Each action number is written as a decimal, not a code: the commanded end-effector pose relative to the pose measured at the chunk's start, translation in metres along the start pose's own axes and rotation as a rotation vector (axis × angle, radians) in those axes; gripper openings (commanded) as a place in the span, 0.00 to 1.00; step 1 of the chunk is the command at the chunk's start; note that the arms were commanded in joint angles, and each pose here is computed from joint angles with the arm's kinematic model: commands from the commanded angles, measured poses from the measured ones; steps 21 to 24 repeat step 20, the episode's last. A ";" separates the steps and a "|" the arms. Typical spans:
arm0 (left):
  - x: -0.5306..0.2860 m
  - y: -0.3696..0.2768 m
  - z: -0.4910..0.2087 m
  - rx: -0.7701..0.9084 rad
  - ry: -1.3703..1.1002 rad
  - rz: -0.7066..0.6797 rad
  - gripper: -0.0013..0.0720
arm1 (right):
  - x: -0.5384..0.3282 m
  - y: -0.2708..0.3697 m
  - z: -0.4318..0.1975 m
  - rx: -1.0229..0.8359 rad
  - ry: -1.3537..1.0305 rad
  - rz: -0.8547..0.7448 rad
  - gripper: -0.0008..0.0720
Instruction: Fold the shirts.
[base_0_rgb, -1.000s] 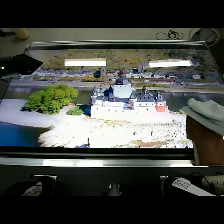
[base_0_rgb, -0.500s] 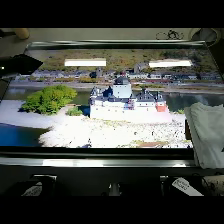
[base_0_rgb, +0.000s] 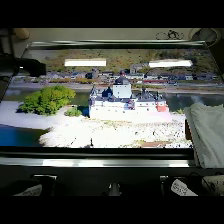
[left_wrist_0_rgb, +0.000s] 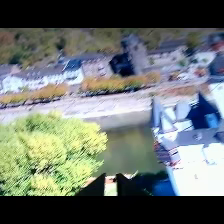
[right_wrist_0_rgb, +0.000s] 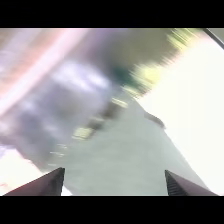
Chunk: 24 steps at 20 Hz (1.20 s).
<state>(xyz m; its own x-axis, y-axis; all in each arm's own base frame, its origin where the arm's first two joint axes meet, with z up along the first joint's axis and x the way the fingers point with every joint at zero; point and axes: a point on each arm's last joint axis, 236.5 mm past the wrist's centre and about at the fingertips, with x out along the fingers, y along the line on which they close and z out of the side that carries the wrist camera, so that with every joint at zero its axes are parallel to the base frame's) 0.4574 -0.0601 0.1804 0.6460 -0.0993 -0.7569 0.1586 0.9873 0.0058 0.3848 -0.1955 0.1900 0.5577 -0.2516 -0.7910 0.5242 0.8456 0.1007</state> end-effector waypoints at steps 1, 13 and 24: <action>0.037 0.025 -0.063 -0.013 0.322 0.228 0.85 | 0.010 0.163 -0.039 -0.289 0.061 0.181 0.92; 0.072 -0.012 -0.121 -0.079 0.401 0.063 0.94 | 0.059 0.219 -0.182 -0.419 0.601 0.241 0.95; 0.072 -0.012 -0.121 -0.079 0.401 0.063 0.94 | 0.059 0.219 -0.182 -0.418 0.601 0.241 0.95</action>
